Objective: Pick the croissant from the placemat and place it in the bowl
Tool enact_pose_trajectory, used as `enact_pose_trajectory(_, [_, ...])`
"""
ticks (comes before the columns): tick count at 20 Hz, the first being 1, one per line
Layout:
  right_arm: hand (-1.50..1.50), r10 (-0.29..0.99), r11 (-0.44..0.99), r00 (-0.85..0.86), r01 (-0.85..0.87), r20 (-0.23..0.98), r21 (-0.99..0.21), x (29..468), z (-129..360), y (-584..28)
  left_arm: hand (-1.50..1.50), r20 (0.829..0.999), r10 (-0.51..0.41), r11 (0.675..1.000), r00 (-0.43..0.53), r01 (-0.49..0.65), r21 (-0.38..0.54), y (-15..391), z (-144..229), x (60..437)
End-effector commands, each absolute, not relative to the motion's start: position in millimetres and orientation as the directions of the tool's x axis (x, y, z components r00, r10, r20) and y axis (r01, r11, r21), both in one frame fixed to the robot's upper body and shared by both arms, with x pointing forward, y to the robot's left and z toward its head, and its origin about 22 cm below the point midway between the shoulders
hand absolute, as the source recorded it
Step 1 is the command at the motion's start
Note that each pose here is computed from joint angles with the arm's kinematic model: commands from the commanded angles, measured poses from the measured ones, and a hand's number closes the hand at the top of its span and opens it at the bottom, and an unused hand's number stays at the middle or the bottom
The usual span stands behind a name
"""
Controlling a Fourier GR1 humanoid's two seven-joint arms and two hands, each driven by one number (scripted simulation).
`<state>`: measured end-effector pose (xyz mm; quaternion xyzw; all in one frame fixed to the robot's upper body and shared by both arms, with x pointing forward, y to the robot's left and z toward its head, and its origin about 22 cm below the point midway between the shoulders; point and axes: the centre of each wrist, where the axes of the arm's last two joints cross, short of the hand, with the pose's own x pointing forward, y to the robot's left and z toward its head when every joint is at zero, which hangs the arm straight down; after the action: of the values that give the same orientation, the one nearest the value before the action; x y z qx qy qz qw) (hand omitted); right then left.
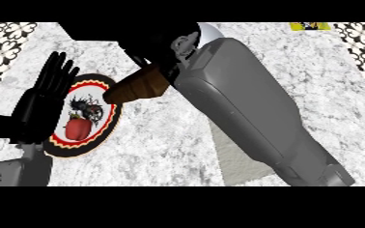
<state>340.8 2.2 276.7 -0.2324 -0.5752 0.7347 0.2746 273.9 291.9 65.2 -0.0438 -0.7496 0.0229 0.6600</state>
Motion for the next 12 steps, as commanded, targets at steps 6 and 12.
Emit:
enact_pose_trajectory(6, [1.50,0.762,-0.034,-0.645,-0.132,0.060,-0.991,400.0,257.9,6.9,0.00,0.987,0.106,0.993,-0.118,0.059,-0.100,284.0,65.2,289.2])
enact_pose_trajectory(12, [1.50,0.774,0.032,-0.618,-0.184,0.141,-0.982,431.2,225.5,-5.4,0.00,0.987,0.108,0.992,-0.117,0.084,-0.099,266.3,55.1,273.6])
